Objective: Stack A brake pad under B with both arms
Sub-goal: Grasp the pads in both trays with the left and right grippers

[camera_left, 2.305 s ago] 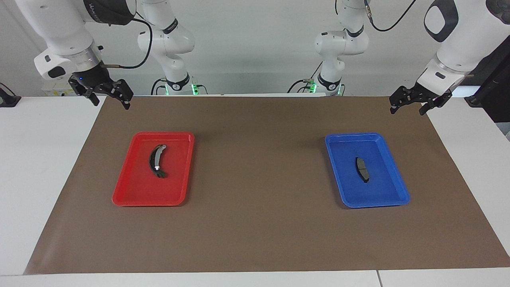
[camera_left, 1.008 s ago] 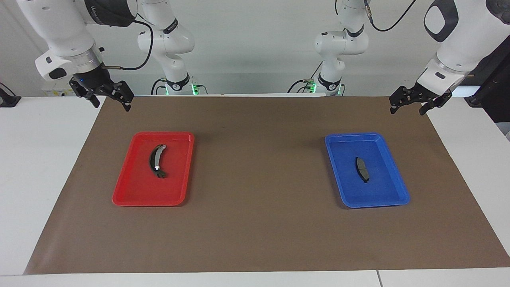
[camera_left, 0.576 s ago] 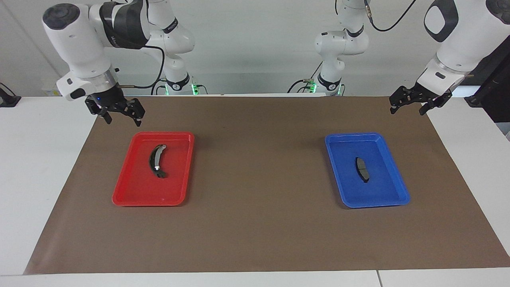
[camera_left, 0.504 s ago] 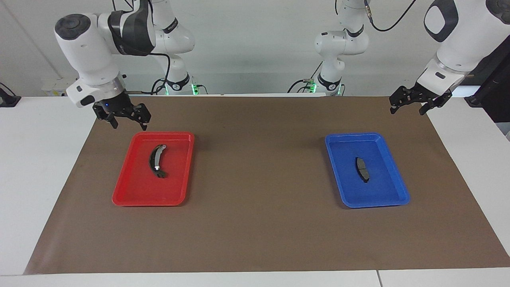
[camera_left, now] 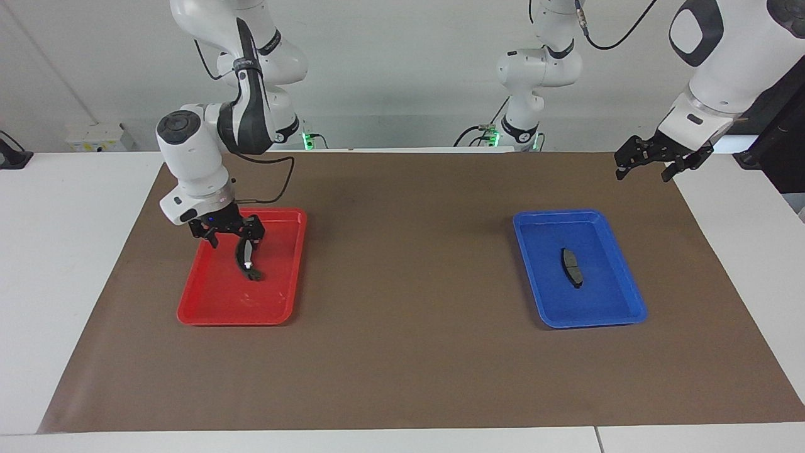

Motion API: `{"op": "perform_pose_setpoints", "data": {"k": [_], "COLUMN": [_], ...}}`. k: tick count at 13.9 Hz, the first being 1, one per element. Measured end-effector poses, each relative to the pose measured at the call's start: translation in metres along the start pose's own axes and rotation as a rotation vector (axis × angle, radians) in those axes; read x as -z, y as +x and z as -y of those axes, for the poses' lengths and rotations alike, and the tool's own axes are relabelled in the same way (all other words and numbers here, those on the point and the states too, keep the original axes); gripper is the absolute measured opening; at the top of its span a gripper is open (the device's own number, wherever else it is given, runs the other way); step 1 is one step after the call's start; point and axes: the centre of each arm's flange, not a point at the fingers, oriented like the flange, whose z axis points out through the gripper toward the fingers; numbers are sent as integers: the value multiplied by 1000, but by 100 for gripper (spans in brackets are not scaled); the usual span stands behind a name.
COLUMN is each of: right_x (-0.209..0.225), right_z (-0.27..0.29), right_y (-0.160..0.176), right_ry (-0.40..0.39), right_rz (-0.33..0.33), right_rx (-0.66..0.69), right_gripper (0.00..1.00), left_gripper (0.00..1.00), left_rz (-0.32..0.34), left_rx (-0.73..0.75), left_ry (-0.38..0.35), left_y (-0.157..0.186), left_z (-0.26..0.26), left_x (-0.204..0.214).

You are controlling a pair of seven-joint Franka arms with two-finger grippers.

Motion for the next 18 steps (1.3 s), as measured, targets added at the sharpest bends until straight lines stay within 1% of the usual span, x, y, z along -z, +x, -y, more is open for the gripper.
{"op": "perform_pose_setpoints", "data": {"k": [2, 4, 8, 9, 10, 12, 13, 14, 17, 18], "right_x": [-22, -42, -61, -66, -69, -72, -72, -72, -73, -73], "right_z": [-12, -24, -24, -22, -20, -17, -15, -14, -10, -10], "right_y": [-11, -18, -20, -20, -20, -19, -19, -19, -21, -21], "right_ry": [-1, -3, 25, 31, 33, 33, 33, 34, 36, 36], "right_rz": [1, 19, 42, 41, 41, 41, 40, 40, 42, 44], "right_rx": [28, 58, 47, 54, 64, 76, 81, 89, 141, 151], "right_gripper": [100, 100, 100, 100, 100, 100, 100, 100, 95, 87], "left_gripper": [100, 100, 100, 100, 100, 100, 100, 100, 99, 99], "left_rz": [0, 0, 3, -2, -24, -108, -136, -144, -153, -168], "left_rx": [0, -1, -13, -15, -21, -41, -49, -52, -52, -44], "left_ry": [0, 0, 0, 1, 4, 13, 16, 15, 16, 17], "left_y": [0, 0, 1, 1, 4, 11, 10, 5, -1, 1], "left_z": [0, 0, -7, -8, -10, -20, -25, -27, -28, -28], "left_x": [0, 0, 0, -1, -5, -30, -51, -74, -143, -166]}}
